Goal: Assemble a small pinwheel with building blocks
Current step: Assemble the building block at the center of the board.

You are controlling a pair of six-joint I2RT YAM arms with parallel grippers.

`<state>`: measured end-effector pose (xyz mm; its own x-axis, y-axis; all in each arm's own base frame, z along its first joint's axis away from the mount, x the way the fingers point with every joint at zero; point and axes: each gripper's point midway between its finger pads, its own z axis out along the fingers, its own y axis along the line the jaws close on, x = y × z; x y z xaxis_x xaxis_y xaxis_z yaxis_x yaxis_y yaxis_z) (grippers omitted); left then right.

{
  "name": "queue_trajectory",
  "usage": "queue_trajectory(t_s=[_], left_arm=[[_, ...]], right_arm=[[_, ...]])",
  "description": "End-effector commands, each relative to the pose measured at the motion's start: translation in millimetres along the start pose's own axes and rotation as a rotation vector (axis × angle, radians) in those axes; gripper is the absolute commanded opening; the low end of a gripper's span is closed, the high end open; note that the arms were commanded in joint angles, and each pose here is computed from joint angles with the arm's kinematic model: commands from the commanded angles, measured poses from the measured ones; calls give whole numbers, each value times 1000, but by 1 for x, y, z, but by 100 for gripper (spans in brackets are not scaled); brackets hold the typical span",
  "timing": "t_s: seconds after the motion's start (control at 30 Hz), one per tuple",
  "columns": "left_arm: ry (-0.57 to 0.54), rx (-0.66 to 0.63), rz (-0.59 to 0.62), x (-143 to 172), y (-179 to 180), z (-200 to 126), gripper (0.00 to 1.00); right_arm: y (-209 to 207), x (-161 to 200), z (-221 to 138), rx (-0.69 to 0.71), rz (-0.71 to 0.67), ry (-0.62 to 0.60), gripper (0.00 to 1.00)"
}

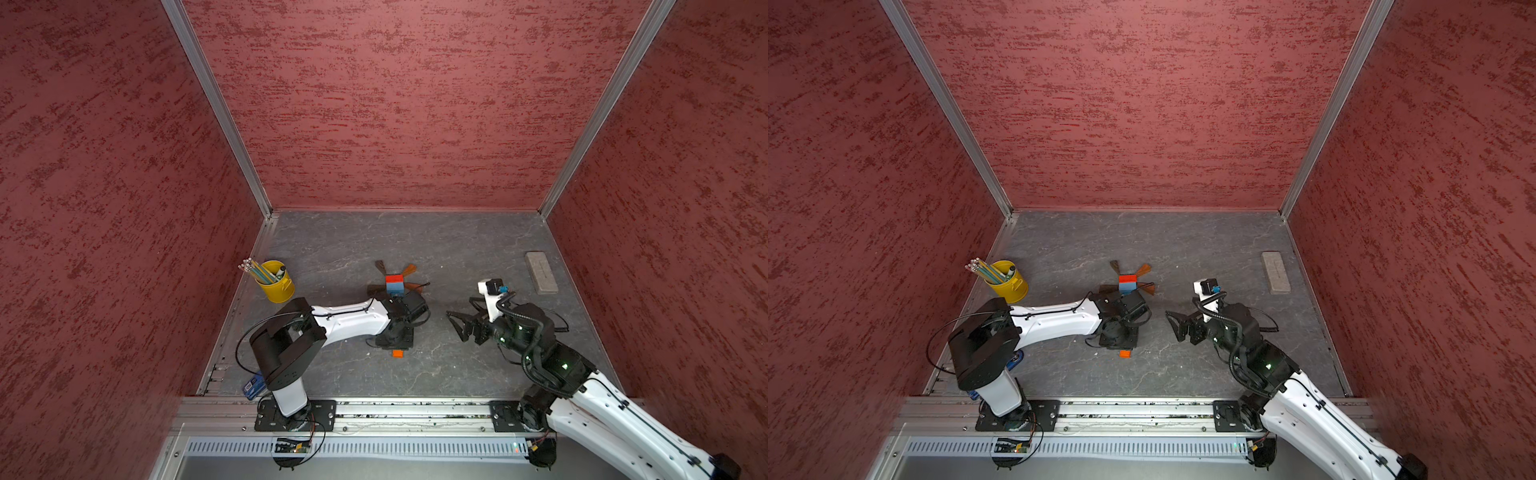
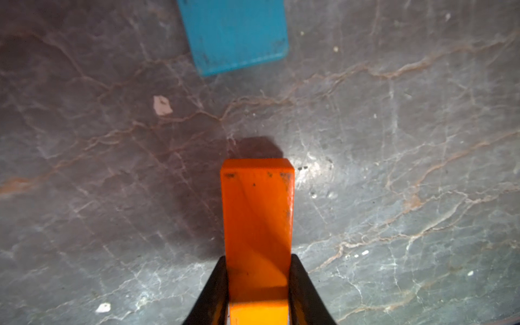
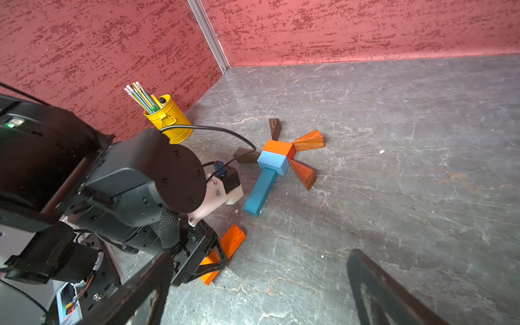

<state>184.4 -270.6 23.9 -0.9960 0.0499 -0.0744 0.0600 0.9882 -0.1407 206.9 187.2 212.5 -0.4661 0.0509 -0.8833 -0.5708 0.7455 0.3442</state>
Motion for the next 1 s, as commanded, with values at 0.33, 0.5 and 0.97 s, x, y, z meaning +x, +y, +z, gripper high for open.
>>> queue_trajectory(t_s=[0.33, 0.5, 0.97], left_arm=[[-7, -18, -75, -16, 0, -1, 32], [1, -23, -68, -21, -3, 2, 32], [-7, -31, -73, -29, -1, 5, 34]], right_arm=[[6, -12, -5, -36, -41, -65, 99], [7, -12, -5, -38, -38, -66, 99], [7, -11, -5, -39, -31, -64, 99]])
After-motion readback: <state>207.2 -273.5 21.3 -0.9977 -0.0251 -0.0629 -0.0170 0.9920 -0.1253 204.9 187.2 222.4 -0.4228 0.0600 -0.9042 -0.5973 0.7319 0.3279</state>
